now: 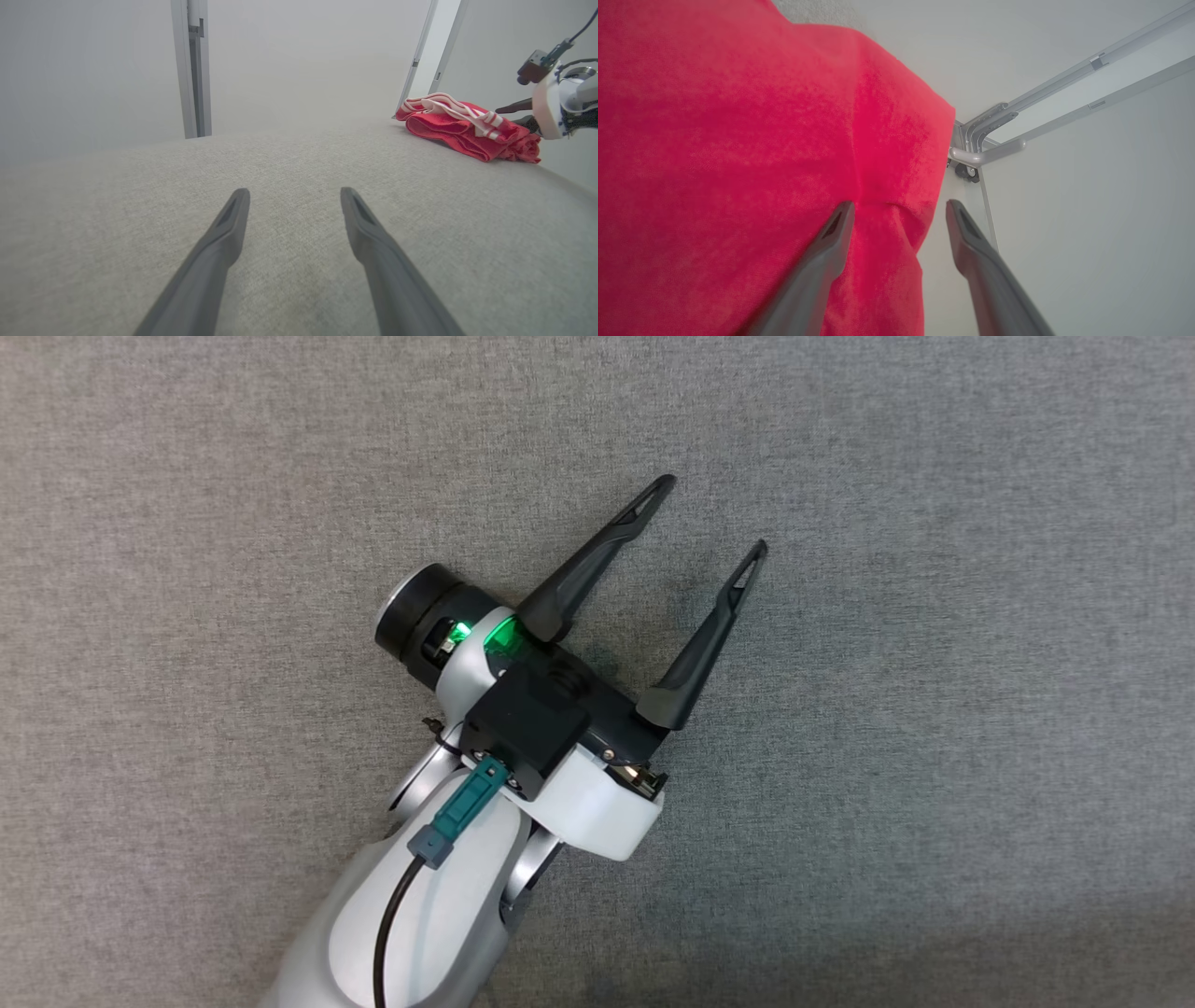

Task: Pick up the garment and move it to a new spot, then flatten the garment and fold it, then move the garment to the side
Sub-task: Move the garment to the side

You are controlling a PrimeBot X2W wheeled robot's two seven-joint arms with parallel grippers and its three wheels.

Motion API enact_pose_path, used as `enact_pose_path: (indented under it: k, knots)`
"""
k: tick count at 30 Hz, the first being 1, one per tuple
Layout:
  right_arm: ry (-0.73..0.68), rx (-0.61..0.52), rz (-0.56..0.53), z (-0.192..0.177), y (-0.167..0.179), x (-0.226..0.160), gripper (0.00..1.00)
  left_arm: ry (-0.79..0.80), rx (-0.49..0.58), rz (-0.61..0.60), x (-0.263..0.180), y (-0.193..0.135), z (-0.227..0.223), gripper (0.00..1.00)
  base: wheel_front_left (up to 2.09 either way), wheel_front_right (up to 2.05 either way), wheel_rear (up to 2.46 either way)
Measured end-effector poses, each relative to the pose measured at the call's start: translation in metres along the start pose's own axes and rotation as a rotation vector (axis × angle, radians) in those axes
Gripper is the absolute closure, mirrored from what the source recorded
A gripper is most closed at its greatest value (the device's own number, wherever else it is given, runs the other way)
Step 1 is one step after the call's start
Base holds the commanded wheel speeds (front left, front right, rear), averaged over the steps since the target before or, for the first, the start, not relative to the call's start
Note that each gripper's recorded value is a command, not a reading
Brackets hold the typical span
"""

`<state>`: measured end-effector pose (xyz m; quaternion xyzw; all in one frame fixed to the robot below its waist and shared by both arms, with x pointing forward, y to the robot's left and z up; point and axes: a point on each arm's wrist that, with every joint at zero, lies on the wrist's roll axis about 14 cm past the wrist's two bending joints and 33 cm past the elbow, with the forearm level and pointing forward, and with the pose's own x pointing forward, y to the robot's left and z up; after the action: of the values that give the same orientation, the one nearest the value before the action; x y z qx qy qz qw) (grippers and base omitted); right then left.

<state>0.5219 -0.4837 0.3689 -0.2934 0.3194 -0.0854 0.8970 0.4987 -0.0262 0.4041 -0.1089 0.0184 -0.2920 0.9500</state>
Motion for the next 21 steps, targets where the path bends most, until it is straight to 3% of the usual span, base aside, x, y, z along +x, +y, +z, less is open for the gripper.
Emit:
enact_pose_path:
  k: [10,16,21]
  knots:
    - [-0.118,0.010,-0.044,0.045,-0.024,-0.020,0.00,0.011,0.029,0.025,-0.016,-0.002,0.016,0.00,0.00,0.00,0.00]
    - [-0.324,0.105,0.006,0.109,-0.008,-0.045,0.00,-0.028,0.053,0.064,-0.031,-0.005,0.044,0.00,0.00,0.00,0.00]
    - [-0.570,0.212,0.093,0.175,0.021,-0.093,0.00,-0.095,0.096,0.136,-0.051,0.002,0.083,0.00,0.00,0.00,0.00]
